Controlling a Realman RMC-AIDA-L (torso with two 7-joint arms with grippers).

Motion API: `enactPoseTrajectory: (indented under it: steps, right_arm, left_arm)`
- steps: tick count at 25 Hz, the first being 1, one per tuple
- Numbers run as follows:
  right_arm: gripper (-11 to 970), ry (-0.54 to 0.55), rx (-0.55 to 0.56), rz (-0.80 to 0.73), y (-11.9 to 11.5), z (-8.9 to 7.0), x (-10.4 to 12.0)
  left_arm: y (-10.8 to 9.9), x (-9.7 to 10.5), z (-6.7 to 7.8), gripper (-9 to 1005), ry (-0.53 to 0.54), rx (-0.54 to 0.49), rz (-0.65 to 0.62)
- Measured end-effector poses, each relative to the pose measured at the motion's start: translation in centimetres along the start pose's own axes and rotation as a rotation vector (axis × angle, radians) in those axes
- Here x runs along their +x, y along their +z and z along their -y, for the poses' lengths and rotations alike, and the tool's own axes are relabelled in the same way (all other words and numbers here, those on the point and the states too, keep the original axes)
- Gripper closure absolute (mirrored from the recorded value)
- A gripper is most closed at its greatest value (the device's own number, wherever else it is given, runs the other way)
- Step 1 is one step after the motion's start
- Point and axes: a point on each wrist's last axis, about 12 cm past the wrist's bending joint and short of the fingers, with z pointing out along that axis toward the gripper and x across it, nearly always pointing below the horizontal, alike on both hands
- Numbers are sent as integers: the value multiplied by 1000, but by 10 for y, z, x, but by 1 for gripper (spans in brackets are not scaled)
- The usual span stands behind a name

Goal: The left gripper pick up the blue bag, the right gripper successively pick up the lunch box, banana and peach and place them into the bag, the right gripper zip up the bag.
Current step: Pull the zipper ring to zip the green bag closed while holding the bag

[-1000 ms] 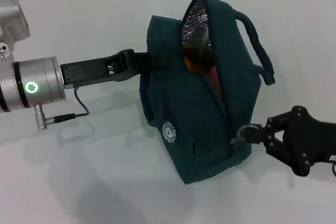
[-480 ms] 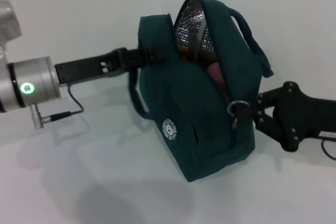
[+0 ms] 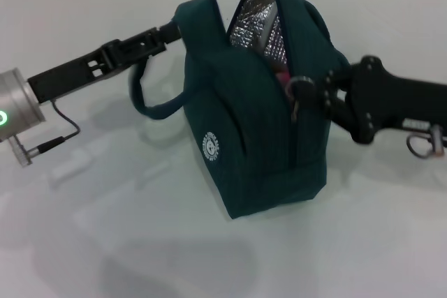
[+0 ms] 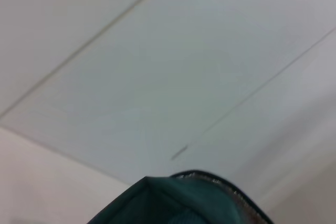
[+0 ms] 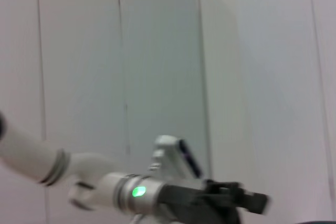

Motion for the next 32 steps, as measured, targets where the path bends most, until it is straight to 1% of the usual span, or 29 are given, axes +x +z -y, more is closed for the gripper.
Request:
enactPoseTrajectory:
  steps: [4, 9, 12, 14, 22, 27, 32]
  right_arm:
    - [949, 47, 23, -10, 12, 14, -8]
    - [949, 123, -3, -22, 25, 22, -17]
    - [949, 164, 1, -28, 30, 28, -23]
    - [949, 173, 2, -29, 34, 32, -28]
    - [949, 155, -5, -20, 58, 40, -38]
    - [949, 138, -20, -15, 85, 47, -48]
    - [949, 152, 0, -18, 92, 47, -46]
  left_arm:
    - [-11, 1, -1, 199, 38, -5, 63]
    - [-19, 1, -2, 101, 52, -8, 114]
    - [-22, 3, 0, 108, 67, 5, 119]
    - [-24, 6, 2, 112, 78, 19, 115]
    - [-36, 13, 2, 131, 109, 17, 140]
    - [-43, 14, 1, 142, 108, 2, 156]
    - [-45, 15, 1, 154, 107, 1, 152]
